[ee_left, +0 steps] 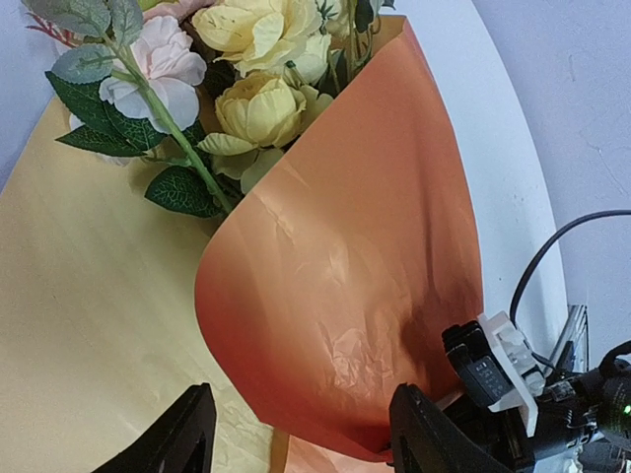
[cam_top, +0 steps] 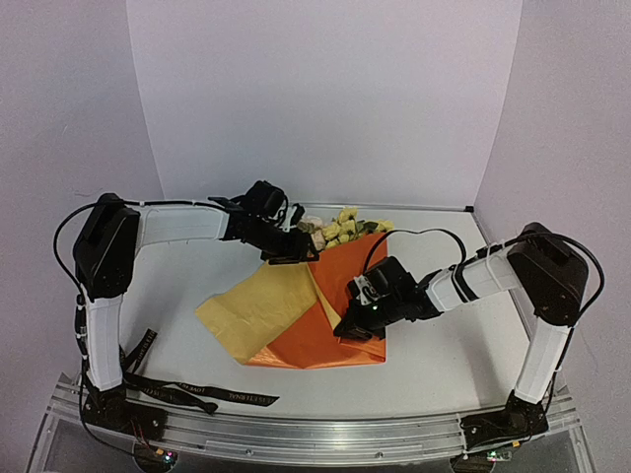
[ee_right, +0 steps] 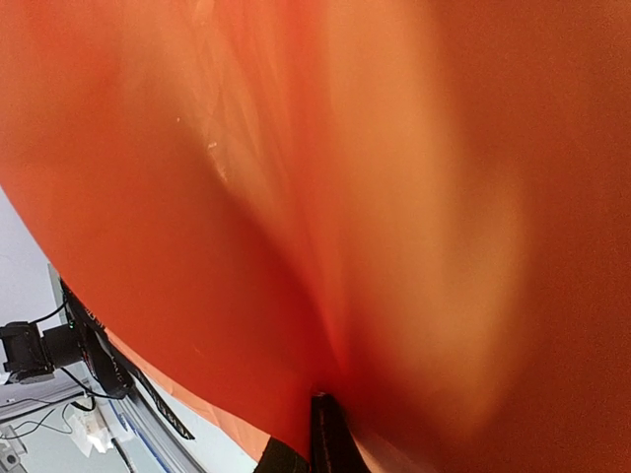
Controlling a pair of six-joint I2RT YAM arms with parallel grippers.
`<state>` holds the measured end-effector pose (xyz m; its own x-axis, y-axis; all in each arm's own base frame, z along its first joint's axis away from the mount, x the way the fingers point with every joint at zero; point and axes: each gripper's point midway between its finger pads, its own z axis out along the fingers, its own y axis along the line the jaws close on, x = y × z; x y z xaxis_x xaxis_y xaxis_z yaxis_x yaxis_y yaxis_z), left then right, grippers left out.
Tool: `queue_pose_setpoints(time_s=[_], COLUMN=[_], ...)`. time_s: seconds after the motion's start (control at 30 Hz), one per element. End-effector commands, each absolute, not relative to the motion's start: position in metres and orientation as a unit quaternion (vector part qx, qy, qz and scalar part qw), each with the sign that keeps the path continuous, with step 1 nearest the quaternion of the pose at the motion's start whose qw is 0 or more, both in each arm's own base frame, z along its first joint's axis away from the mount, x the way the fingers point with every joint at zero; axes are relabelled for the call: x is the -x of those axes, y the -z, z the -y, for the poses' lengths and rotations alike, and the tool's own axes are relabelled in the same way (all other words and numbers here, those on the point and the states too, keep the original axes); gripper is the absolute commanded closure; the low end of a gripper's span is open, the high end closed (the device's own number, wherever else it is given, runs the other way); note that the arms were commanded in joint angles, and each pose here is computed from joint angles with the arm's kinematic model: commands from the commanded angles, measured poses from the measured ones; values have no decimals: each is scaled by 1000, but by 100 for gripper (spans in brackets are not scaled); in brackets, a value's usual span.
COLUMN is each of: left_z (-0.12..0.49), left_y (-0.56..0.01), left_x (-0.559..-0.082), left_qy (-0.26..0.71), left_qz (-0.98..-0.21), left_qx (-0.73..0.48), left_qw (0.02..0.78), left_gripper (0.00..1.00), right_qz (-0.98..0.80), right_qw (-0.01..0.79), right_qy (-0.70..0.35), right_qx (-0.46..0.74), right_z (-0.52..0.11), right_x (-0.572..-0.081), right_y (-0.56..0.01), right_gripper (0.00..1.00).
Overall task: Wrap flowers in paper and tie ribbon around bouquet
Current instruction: Fold the one-fourth-folded wrapping paper at the center of the board.
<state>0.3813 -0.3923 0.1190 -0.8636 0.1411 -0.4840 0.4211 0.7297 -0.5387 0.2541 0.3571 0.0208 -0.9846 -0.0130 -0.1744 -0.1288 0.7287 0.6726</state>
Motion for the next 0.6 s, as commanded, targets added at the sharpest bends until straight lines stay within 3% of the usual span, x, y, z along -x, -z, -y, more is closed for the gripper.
queue_pose_setpoints(time_s=[0.0, 0.23, 0.37, 0.47, 0.57], left_z=[395, 396, 397, 397, 397], left_y=[-127, -117, -114, -116, -118], left_x=[-393, -399, -402, -404, -406], left_qy=[346, 341, 340, 340, 340], left_qz=[-901, -906, -906, -905, -904], left_qx=[-169, -170, -172, -173, -174], left_qw=[199, 183, 183, 189, 194], left_gripper=[41, 57, 82, 96, 100], right_qz=[-920, -920, -920, -918, -913], right_qw=[88, 88, 88, 91, 98], right_qy=[-379, -378, -377, -382, -392], right_qx=[55, 58, 61, 62, 62], right_z=[-368, -368, -367, -367, -364], right_x=[-259, -260, -258, -258, -255], right_y=[-28, -29, -31, -38, -52], right_gripper=[95, 95, 91, 84, 72])
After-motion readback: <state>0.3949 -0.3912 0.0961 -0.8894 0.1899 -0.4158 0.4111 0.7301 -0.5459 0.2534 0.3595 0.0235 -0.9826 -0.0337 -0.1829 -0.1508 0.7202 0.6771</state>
